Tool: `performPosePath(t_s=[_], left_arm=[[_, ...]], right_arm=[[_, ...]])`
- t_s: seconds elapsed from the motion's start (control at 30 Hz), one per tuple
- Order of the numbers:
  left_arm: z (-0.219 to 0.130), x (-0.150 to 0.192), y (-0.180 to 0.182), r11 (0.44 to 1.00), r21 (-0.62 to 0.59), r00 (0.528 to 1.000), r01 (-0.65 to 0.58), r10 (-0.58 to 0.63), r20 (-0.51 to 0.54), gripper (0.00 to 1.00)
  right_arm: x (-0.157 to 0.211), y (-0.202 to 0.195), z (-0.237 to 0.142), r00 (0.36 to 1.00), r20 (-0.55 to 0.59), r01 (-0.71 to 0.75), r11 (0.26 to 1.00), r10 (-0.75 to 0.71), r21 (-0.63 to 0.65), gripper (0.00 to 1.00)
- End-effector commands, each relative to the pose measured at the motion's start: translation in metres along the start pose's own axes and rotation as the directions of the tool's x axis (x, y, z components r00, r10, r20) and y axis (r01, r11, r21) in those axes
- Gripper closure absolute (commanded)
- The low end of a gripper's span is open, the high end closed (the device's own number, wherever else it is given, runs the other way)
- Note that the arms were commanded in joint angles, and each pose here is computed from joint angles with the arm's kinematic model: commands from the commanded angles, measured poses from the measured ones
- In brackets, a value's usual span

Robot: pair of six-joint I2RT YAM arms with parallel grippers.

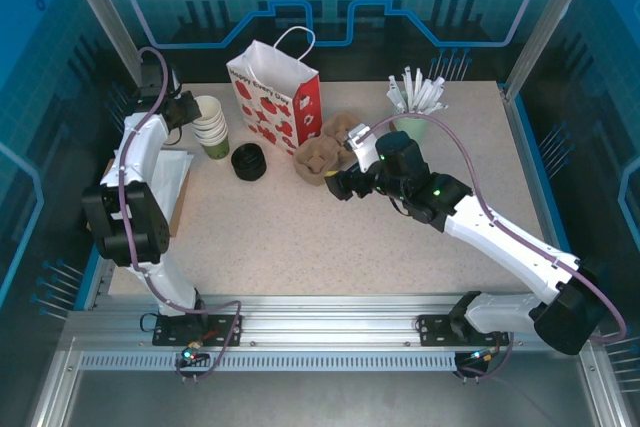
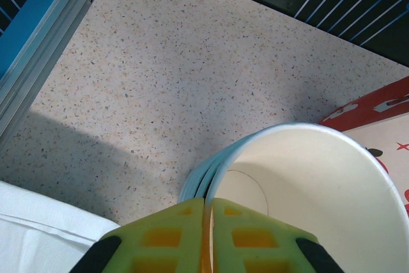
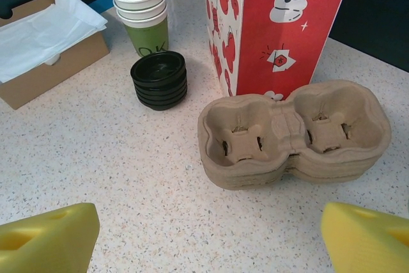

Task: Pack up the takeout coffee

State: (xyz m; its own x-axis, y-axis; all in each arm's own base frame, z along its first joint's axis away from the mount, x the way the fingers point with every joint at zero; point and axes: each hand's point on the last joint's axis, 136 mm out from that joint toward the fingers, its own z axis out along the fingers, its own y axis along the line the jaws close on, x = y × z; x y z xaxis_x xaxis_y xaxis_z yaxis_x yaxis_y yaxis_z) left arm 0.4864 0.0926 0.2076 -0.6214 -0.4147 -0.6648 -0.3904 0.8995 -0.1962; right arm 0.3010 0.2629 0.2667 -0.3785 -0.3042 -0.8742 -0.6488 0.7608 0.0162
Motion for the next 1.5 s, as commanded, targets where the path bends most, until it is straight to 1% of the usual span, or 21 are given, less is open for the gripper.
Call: performPosePath(t_s=[0.0, 0.27, 0.47, 0.67, 0.8, 0.9, 0.93, 1.0, 1.1, 1.2, 1.27, 1.33, 1.43, 1.47], left_arm=[[-0.006, -0.010, 0.005, 1.000, -0.020, 1.000, 0.017, -0.017, 0.017, 0.90], [-0.013, -0.019, 0.001, 0.994, 0.039, 0.993, 0.105, -0.106, 0.043, 0.94], [-0.038, -0.041, 0.003, 0.985, 0.079, 0.981, 0.153, -0.161, 0.105, 0.96], [-0.082, -0.067, 0.000, 0.971, 0.157, 0.961, 0.180, -0.208, 0.184, 0.96], [-0.129, -0.079, -0.013, 0.955, 0.242, 0.941, 0.172, -0.232, 0.245, 0.96], [-0.170, -0.074, -0.029, 0.933, 0.324, 0.923, 0.156, -0.254, 0.287, 0.96], [-0.181, -0.068, -0.037, 0.928, 0.347, 0.921, 0.138, -0.249, 0.299, 0.96], [-0.199, -0.043, -0.055, 0.917, 0.388, 0.924, 0.097, -0.228, 0.307, 0.96], [-0.214, 0.007, -0.086, 0.887, 0.462, 0.940, 0.027, -0.179, 0.290, 0.95], [-0.217, 0.059, -0.114, 0.854, 0.519, 0.963, -0.040, -0.105, 0.247, 0.96], [-0.219, 0.094, -0.135, 0.818, 0.570, 0.976, -0.084, -0.047, 0.213, 0.96], [-0.215, 0.137, -0.158, 0.781, 0.611, 0.985, -0.128, 0.030, 0.167, 0.96], [-0.207, 0.195, -0.191, 0.735, 0.647, 0.979, -0.202, 0.160, 0.125, 0.96], [-0.200, 0.211, -0.198, 0.736, 0.639, 0.974, -0.224, 0.197, 0.114, 0.95]], right_arm=[[-0.006, 0.005, -0.004, 1.000, 0.006, 0.004, 1.000, -0.004, -0.006, 0.09], [-0.006, 0.005, -0.006, 1.000, 0.003, 0.004, 1.000, -0.004, -0.008, 0.09], [-0.010, 0.007, -0.014, 1.000, 0.015, 0.002, 1.000, -0.002, -0.013, 0.09], [-0.019, 0.010, -0.021, 0.999, 0.033, 0.004, 1.000, -0.003, -0.025, 0.09], [-0.024, 0.009, -0.030, 0.999, 0.038, 0.011, 1.000, -0.011, -0.013, 0.09], [-0.022, 0.001, -0.037, 0.999, 0.018, 0.030, 0.999, -0.030, 0.029, 0.08], [-0.021, -0.002, -0.038, 0.999, 0.007, 0.037, 0.998, -0.037, 0.047, 0.08], [-0.014, -0.009, -0.041, 0.998, -0.024, 0.053, 0.995, -0.051, 0.088, 0.08], [-0.002, -0.021, -0.045, 0.996, -0.070, 0.059, 0.989, -0.050, 0.135, 0.07], [0.012, -0.034, -0.051, 0.995, -0.101, 0.034, 0.984, -0.017, 0.174, 0.07], [0.020, -0.043, -0.058, 0.995, -0.104, 0.008, 0.981, 0.012, 0.195, 0.07], [0.027, -0.052, -0.064, 0.994, -0.102, -0.018, 0.976, 0.041, 0.217, 0.07], [0.039, -0.064, -0.073, 0.992, -0.106, -0.045, 0.966, 0.074, 0.256, 0.07], [0.043, -0.068, -0.075, 0.991, -0.111, -0.049, 0.962, 0.081, 0.269, 0.07]])
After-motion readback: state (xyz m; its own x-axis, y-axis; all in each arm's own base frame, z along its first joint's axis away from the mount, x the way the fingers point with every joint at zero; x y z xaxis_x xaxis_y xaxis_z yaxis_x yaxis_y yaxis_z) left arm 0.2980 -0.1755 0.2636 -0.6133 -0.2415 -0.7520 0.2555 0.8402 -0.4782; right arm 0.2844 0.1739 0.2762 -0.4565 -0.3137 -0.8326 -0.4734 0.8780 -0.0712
